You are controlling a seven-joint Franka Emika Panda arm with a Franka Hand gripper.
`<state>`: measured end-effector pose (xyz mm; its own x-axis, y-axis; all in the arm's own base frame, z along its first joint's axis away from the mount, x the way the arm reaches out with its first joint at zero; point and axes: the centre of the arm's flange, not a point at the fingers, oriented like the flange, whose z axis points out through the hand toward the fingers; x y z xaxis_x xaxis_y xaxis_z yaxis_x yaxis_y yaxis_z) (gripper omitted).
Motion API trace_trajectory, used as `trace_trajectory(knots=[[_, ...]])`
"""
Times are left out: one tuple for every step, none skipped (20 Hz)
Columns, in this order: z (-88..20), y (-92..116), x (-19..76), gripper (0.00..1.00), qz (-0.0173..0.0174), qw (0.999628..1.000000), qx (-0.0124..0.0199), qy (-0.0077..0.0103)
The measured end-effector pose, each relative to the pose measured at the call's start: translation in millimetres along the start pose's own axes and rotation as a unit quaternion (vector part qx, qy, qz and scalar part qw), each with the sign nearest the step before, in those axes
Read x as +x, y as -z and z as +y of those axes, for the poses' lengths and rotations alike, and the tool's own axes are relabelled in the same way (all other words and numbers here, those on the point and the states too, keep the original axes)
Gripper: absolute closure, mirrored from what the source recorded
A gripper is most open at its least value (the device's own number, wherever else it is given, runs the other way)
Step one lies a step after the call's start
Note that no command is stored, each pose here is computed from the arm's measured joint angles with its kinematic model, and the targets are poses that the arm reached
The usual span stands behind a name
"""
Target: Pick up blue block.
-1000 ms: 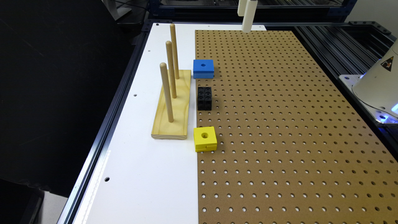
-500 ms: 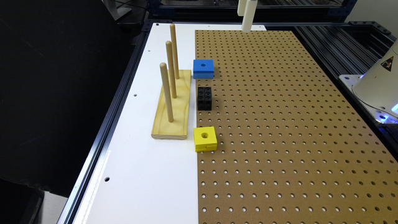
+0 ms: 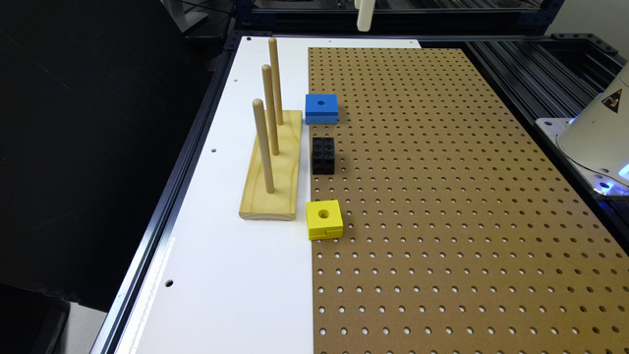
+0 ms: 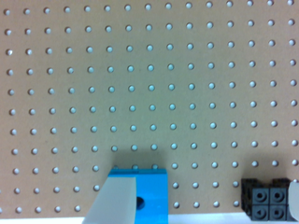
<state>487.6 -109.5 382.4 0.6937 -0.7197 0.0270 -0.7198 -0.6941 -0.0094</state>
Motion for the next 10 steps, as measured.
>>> trace_trajectory(knots=[[1.0, -1.4, 3.3, 0.00, -0.0008, 0.999999, -0.0006, -0.0004], [2.2, -2.0, 4.9, 0.00, -0.0011, 0.999999, -0.0009, -0.0008], [4.2, -2.0, 6.3, 0.00, -0.0011, 0.999998, -0.0010, -0.0009], [6.4, -2.0, 7.7, 0.00, -0.0011, 0.999999, -0.0010, -0.0009], [9.4, -2.0, 9.6, 0.00, -0.0010, 0.999998, -0.0011, -0.0013], [13.5, -2.0, 12.1, 0.00, -0.0010, 0.999998, -0.0012, -0.0011], [17.0, -2.0, 14.2, 0.00, -0.0009, 0.999998, -0.0013, -0.0011], [19.9, -2.0, 16.0, 0.00, -0.0009, 0.999998, -0.0014, -0.0012], [22.2, -2.0, 17.3, 0.00, -0.0008, 0.999998, -0.0014, -0.0008], [23.4, -2.0, 18.1, 0.00, -0.0008, 0.999998, -0.0014, -0.0008]])
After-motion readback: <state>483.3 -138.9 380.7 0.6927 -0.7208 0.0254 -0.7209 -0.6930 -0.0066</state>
